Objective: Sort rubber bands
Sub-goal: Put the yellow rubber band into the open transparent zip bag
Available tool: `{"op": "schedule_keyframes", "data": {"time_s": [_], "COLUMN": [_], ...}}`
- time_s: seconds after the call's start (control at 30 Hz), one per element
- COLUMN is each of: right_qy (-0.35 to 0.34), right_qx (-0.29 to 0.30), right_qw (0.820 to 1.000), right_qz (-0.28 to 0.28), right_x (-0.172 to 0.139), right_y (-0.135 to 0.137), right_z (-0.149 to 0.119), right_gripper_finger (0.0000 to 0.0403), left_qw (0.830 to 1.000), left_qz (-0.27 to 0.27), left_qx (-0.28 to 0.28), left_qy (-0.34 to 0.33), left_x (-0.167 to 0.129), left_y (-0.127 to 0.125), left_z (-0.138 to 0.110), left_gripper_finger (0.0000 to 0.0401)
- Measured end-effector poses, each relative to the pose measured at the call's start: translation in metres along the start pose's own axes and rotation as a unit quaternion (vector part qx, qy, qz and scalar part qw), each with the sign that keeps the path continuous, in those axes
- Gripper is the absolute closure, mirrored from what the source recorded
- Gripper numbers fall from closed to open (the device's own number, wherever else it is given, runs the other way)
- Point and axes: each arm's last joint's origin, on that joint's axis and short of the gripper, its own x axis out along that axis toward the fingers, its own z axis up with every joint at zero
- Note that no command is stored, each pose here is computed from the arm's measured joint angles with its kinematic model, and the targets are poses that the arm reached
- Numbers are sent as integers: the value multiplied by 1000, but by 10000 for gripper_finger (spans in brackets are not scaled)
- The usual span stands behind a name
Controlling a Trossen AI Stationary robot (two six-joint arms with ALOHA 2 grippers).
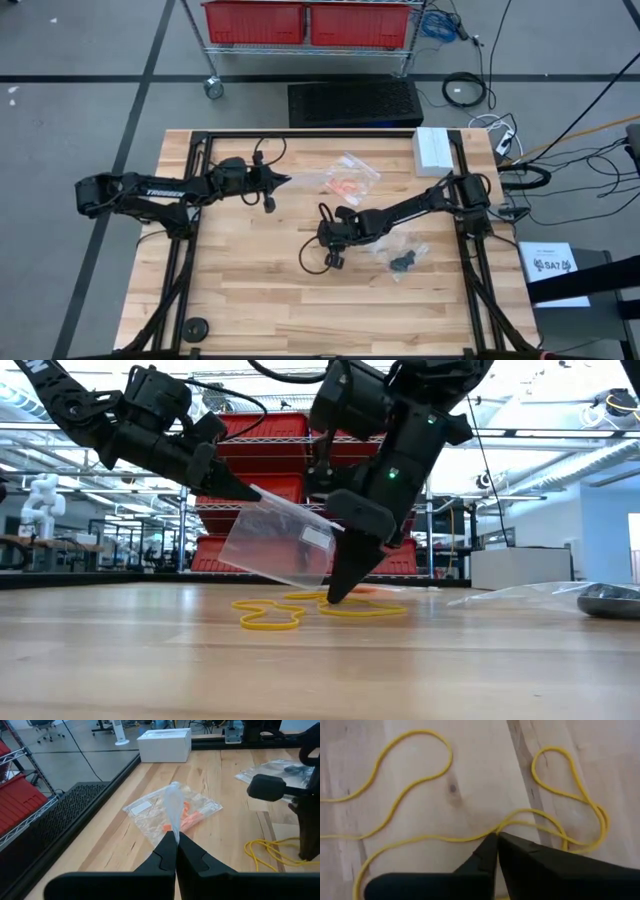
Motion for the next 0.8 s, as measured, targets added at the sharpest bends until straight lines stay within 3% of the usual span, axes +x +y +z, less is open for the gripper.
{"op": "schedule_keyframes", "data": {"time_s": [0.13,0.2,0.47,0.8], "right_qy": [-13,-54,-139,-236], "right_qx": [3,7,6,-56], "right_qw": [1000,998,990,969], "right_qz": [13,14,-26,-45], "right_x": [-20,-36,-82,-134], "right_y": [-2,-2,-17,-24], "right_z": [4,14,34,84], "right_gripper_finger": [399,401,403,403], "left_qw": [1000,1000,1000,1000], "left_qz": [0,0,0,0], "left_qx": [0,0,0,0], "left_qy": [0,0,0,0], "left_x": [0,0,0,0], "left_y": [0,0,0,0], "left_z": [0,0,0,0], "left_gripper_finger": [399,399,399,399]}}
